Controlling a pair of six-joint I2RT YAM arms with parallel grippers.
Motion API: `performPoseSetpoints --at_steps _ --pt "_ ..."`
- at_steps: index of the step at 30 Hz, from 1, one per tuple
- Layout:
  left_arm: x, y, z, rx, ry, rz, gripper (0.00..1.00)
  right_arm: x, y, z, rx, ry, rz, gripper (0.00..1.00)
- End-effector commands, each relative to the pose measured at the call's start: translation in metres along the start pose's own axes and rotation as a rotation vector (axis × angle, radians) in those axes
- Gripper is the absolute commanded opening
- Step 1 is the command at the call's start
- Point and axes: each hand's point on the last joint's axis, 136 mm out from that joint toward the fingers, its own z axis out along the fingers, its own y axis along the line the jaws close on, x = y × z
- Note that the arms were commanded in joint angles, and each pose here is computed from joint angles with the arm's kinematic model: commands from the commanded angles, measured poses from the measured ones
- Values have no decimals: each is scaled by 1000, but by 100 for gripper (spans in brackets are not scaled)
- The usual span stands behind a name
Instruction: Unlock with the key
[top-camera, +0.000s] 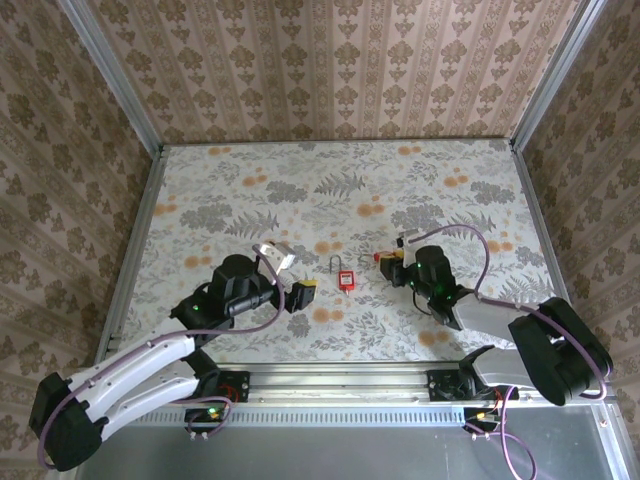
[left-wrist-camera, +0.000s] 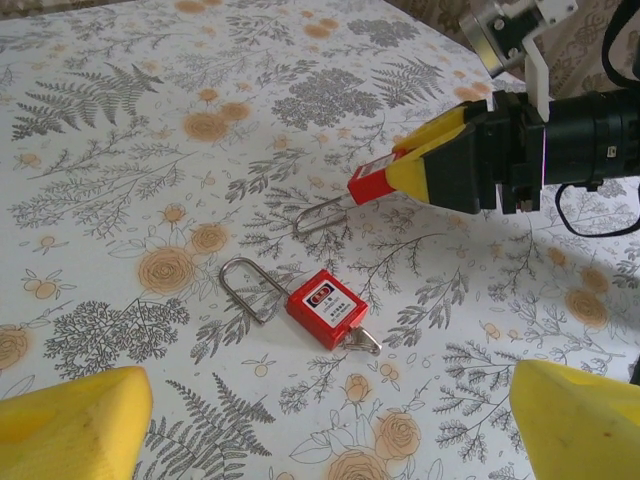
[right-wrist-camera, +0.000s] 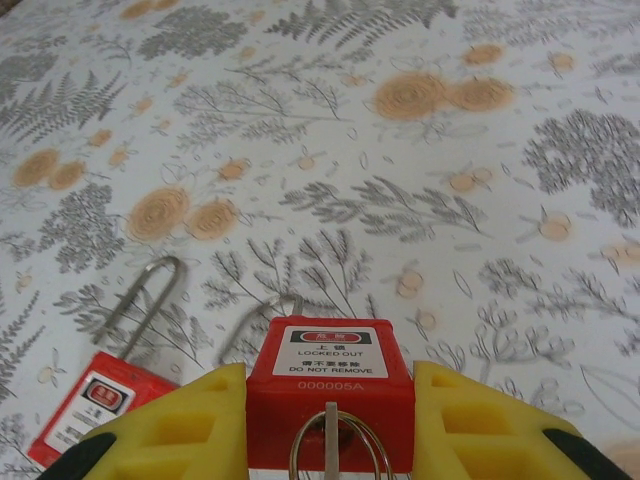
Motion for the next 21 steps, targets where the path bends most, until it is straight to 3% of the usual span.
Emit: performPoseSetpoints --at_steps 1,16,21 --pt "-16 -3 0 -1 -44 37 93 -16 -7 -6 51 -100 41 11" --pt "-20 -11 4 10 -54 63 92 4 4 -14 92 -114 -1 24" --pt "-20 -11 1 10 -60 65 93 4 7 -15 91 -111 -5 41"
